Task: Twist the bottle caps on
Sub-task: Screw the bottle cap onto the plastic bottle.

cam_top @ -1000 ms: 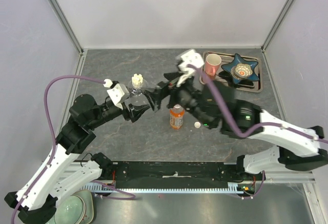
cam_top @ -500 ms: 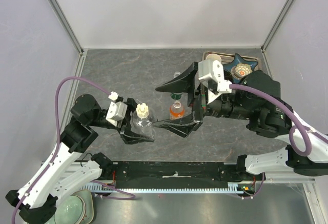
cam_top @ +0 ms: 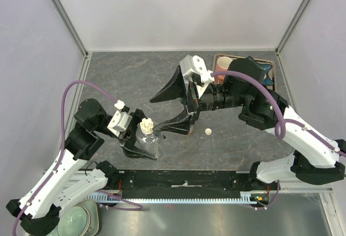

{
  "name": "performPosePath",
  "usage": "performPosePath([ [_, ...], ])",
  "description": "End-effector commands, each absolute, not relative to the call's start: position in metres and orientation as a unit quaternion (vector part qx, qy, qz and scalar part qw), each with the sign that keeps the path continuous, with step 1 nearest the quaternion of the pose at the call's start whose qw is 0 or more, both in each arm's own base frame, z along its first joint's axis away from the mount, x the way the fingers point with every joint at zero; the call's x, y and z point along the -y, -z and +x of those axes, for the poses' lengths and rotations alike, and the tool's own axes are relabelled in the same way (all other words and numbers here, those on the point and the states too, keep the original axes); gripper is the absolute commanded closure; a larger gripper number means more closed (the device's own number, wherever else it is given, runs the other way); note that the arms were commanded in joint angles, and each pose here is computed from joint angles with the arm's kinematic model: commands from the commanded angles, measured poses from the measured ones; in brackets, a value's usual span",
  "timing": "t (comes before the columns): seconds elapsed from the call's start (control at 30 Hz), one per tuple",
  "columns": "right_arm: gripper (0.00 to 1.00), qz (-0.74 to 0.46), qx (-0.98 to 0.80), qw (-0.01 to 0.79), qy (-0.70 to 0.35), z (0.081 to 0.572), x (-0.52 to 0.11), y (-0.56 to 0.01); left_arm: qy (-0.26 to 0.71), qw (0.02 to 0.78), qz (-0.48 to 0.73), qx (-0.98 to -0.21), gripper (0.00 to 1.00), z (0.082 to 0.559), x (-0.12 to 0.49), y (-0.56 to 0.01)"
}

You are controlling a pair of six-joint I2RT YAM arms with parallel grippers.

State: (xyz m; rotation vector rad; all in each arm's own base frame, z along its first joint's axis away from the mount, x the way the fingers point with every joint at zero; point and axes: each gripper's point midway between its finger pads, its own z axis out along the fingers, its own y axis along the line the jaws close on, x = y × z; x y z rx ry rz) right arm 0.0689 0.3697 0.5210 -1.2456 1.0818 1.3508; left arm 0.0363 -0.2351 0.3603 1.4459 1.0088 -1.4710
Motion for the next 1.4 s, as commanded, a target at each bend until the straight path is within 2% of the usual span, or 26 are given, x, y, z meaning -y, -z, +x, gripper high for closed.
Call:
performPosePath([
  [0.0,0.19,-0.517,-0.406,0.474,-0.586,0.054,-0.363,-0.542,0.589,0.410,0.578,-0.388,0.95,0.031,0.233,-0.367],
  [0.1,0.26,-0.518,-0.413,0.466,-0.587,0.056,-0.367,-0.535,0.583,0.421,0.574,-0.392,0.95,0.035,0.234,-0.368],
  [0.3,0.34,-0.517,-0.430,0.453,-0.585,0.061,-0.374,-0.522,0.569,0.445,0.562,-0.404,0.95,0.046,0.238,-0.370],
  [0.67,0.43,-0.517,-0.438,0.449,-0.582,0.062,-0.373,-0.515,0.556,0.462,0.551,-0.417,0.95,0.055,0.240,-0.371],
  [1.1,0.78,-0.502,-0.467,0.462,-0.563,0.076,-0.377,-0.501,0.529,0.496,0.530,-0.439,0.94,0.073,0.243,-0.371],
  [1.23,0.87,-0.480,-0.496,0.474,-0.546,0.089,-0.379,-0.493,0.473,0.550,0.496,-0.477,0.94,0.105,0.242,-0.372],
  [1.37,1.00,-0.444,-0.540,0.489,-0.522,0.111,-0.384,-0.481,0.400,0.603,0.459,-0.515,0.94,0.142,0.235,-0.372],
])
